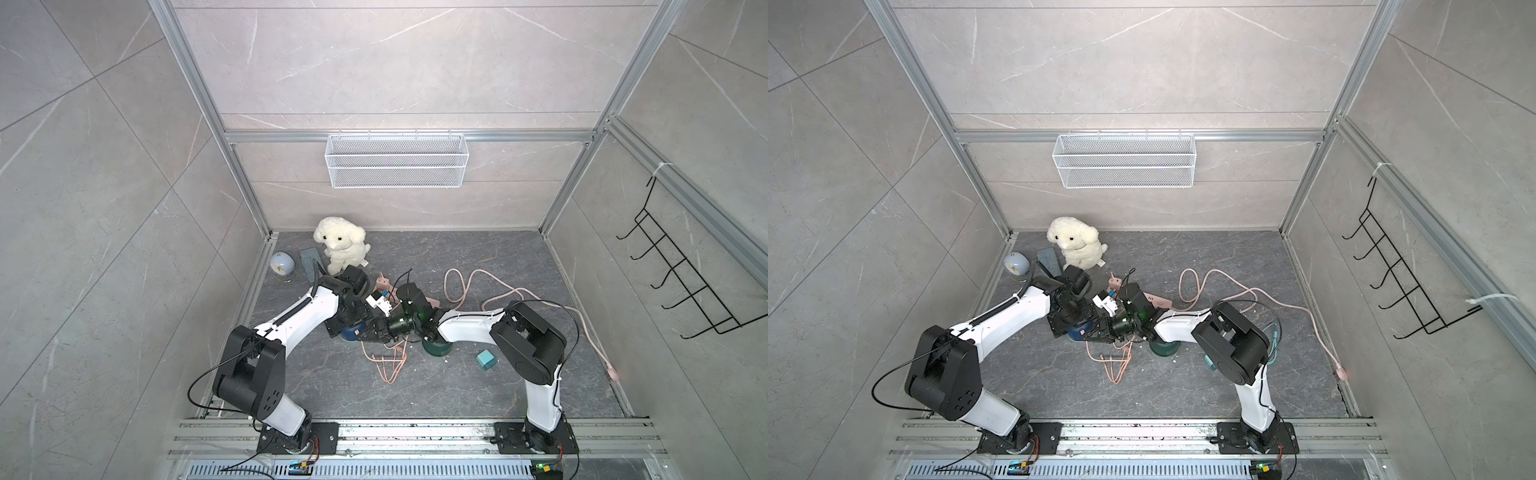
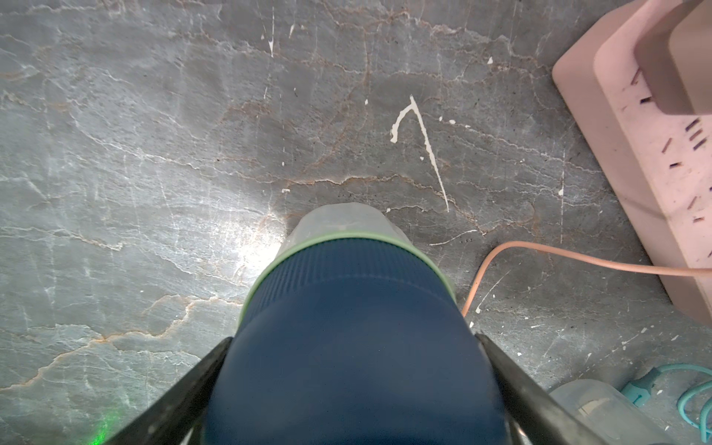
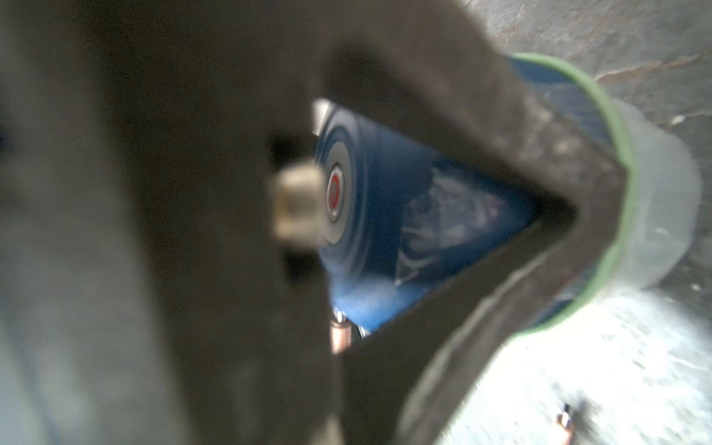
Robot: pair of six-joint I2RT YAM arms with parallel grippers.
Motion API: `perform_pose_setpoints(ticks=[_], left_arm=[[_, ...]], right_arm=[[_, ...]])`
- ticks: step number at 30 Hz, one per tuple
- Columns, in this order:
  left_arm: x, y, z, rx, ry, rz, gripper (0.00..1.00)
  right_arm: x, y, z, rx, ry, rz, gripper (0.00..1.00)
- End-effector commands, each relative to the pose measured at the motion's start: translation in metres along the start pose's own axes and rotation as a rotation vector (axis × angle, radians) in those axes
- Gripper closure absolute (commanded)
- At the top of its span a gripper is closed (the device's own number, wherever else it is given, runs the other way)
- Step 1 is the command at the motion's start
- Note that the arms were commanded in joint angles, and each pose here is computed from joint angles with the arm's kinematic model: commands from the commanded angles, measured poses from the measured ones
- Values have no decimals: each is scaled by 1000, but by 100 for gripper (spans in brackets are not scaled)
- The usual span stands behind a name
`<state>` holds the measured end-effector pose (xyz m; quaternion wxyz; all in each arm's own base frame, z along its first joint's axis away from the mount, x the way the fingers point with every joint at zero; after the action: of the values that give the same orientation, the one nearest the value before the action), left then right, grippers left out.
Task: Charge the cordless meat grinders
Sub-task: Insert the charging cable into the cordless meat grinder.
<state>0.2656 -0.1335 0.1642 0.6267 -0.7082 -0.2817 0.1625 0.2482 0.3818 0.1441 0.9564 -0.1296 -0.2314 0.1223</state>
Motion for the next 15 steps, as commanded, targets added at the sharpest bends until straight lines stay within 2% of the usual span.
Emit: perform_pose_setpoints(ticks=[1,9,15], left_arm=[[-10,11,-1,9,1,62,63],[-17,15,-5,-5,41,86,66],[-21,17,-7,-20,71,105,68]], right_arm=[[15,-1,-4,-23,3,-64,100],[23,-5,-11,-76,29,-88,100],[34,-6,-16,-65,57,-133,100]])
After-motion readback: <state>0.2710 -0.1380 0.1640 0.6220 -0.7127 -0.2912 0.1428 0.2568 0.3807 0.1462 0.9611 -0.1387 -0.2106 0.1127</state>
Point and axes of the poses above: each gripper's point midway between its finger pads, its own y axis out along the fingers, its own z axis along the line the jaws close on, x = y × z, the point moved 8 cm from there along -y, back along the fingers, and after that the axes turned 13 degrees about -y, right-handed, at the moved point
